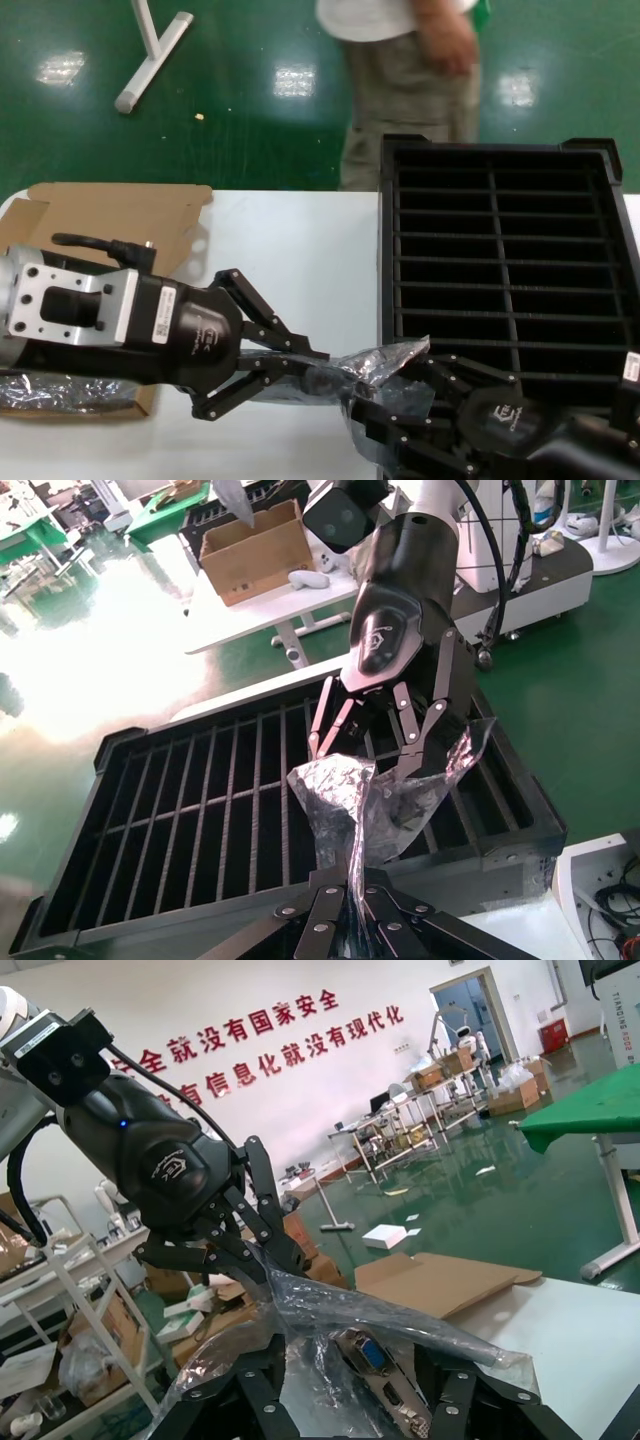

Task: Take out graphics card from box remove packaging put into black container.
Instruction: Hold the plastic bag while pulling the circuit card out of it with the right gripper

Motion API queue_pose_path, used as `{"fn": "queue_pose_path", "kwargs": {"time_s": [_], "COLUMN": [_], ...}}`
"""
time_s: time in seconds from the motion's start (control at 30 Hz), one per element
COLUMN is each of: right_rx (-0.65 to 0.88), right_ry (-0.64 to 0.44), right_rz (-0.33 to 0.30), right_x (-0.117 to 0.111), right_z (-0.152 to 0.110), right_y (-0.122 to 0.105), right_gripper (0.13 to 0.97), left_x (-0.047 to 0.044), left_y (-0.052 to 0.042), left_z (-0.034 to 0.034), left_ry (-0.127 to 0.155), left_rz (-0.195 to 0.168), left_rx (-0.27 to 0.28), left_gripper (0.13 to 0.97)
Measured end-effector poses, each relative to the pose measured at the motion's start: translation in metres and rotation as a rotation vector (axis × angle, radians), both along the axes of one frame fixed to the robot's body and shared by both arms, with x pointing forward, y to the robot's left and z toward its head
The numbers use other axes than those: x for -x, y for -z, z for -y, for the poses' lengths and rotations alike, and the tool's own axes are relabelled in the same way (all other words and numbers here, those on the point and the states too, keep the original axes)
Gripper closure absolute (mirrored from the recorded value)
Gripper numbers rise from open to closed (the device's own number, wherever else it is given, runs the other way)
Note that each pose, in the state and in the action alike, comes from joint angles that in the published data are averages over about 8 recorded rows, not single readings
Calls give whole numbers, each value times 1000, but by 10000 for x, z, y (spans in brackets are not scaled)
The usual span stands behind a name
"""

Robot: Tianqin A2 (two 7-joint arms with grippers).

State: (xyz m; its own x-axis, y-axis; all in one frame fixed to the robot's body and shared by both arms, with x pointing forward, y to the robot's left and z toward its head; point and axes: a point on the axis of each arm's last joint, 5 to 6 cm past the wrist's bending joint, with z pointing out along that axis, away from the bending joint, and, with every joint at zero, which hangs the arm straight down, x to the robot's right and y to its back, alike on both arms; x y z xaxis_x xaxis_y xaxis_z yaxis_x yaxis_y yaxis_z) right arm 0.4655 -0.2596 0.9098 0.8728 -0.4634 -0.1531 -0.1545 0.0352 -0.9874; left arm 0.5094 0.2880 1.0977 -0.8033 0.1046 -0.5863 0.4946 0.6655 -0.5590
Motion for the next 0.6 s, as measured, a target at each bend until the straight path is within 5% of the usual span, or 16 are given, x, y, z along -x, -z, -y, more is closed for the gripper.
{"fn": "queue_pose_path", "kwargs": {"time_s": [0.37, 0.6], "right_rx": [-3, -2], "right_ry": [-2, 1], "right_rz": [0, -1], "right_x": [-10, -9], "right_z": [22, 18], "right_y": [-2, 2], "right_gripper": [672, 796], "left_x": [31, 67], "left_y": [-16, -26], "left_z": [-23, -38], "left_ry": [-6, -6], "left_rz": [0, -4], "left_rx": [2, 3], "left_gripper": [955, 955]}}
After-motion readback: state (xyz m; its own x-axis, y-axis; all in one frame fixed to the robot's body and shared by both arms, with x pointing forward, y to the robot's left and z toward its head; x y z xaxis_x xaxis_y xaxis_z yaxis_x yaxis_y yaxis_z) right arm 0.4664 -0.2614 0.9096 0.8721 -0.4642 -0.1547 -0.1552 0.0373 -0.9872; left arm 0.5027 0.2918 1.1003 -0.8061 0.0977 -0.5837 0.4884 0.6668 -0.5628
